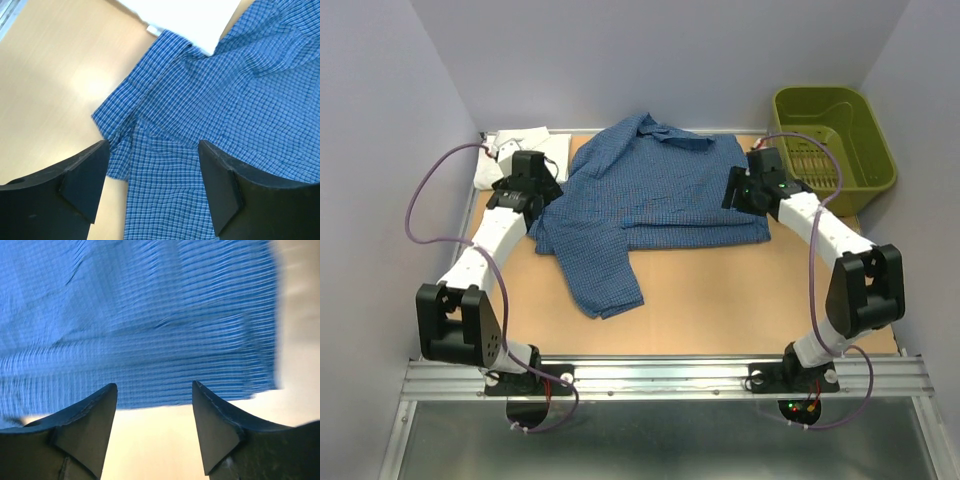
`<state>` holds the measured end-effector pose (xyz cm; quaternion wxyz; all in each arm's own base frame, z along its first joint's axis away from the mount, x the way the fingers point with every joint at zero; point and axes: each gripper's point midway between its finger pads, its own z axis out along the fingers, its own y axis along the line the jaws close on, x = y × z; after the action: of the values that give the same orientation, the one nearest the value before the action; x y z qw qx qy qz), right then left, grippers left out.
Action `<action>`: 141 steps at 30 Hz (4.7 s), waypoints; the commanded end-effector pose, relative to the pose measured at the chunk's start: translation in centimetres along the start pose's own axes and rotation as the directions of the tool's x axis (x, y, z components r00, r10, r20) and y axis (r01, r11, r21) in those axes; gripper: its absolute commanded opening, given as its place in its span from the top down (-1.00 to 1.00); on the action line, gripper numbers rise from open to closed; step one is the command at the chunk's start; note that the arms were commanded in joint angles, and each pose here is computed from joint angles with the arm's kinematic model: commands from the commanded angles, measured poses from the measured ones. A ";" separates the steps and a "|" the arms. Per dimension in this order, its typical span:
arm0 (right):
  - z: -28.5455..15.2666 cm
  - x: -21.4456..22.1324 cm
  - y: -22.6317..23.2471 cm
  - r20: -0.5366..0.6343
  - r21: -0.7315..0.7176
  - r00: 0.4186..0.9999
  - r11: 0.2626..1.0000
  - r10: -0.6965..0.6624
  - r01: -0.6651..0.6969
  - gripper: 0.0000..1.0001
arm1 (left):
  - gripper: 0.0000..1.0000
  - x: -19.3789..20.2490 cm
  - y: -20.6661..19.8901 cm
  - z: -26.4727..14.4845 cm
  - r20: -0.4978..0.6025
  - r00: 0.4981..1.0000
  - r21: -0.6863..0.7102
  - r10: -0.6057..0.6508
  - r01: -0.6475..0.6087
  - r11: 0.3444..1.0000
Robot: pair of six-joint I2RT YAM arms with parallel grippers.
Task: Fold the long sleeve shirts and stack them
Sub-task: Fold the shirt
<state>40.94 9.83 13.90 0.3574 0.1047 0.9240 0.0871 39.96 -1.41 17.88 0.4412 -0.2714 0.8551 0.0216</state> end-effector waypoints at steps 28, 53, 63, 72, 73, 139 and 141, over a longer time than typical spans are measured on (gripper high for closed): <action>3.7 17.4 -2.3 -0.358 0.083 0.933 0.994 -0.043 0.077 -0.19 | -0.36 12.0 10.0 6.1 -0.301 0.948 -0.238 -0.100 0.027 0.971; -2.5 12.8 -1.9 -0.229 0.048 0.966 0.989 -0.124 0.138 -0.25 | -0.65 6.4 10.5 -4.0 0.034 0.997 0.026 -0.072 0.071 0.997; 0.9 12.0 -0.8 -0.200 0.097 0.978 0.992 -0.065 0.086 -0.26 | -0.66 6.6 9.8 -3.4 0.025 0.998 0.049 -0.064 0.063 0.997; 3.4 10.1 -1.0 -0.162 0.185 0.985 0.979 -0.061 0.091 -0.26 | -0.66 6.4 9.8 -3.6 0.034 0.997 0.048 -0.065 0.063 0.997; 3.6 9.8 -0.9 -0.155 0.189 0.986 0.978 -0.058 0.087 -0.26 | -0.67 6.4 9.7 -3.6 0.034 0.997 0.053 -0.063 0.061 0.997; -7.8 33.3 20.9 0.119 -0.513 0.239 0.146 -0.964 0.846 0.22 | -0.68 5.5 9.1 -4.5 0.073 0.996 0.080 -0.047 0.041 0.996; -8.0 32.6 21.4 0.134 -0.495 0.248 0.152 -0.959 0.855 0.61 | -0.68 5.4 9.0 -4.6 0.076 0.996 0.084 -0.050 0.043 0.996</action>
<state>13.37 36.78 2.46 0.2105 -0.5797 0.7803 0.1041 29.29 2.43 13.49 0.4625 -0.2753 0.8427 -0.0140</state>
